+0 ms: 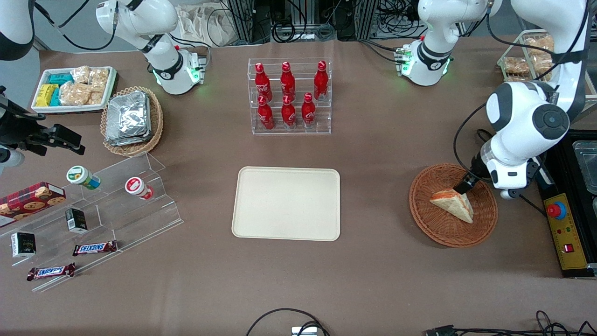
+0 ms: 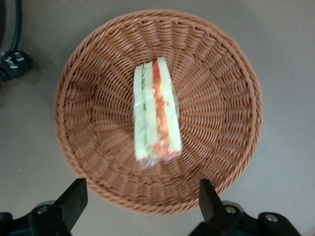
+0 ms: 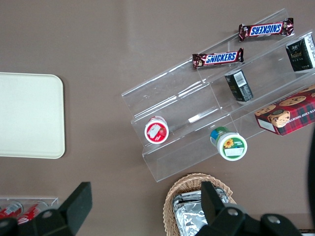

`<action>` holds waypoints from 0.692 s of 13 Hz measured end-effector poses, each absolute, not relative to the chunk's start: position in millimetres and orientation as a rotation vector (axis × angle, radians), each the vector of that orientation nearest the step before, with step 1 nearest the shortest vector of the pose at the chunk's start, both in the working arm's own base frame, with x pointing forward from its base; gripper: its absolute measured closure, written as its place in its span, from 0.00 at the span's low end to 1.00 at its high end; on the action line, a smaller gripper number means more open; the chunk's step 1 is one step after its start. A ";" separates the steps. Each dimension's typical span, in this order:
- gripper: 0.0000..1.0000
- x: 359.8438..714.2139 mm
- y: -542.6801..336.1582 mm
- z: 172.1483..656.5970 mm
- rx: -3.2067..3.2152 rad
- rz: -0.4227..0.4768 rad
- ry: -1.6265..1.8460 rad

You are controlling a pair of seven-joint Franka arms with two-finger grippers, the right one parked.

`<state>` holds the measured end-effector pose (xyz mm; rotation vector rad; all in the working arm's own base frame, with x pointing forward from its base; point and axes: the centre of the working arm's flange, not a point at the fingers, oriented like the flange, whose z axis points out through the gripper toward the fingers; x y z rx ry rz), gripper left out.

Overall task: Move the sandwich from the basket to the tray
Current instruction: 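Lower the open left gripper and close it on the wrapped sandwich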

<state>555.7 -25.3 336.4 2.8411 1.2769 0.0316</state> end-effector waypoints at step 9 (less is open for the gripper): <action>0.00 569.8 -27.0 260.2 2.778 0.047 1.351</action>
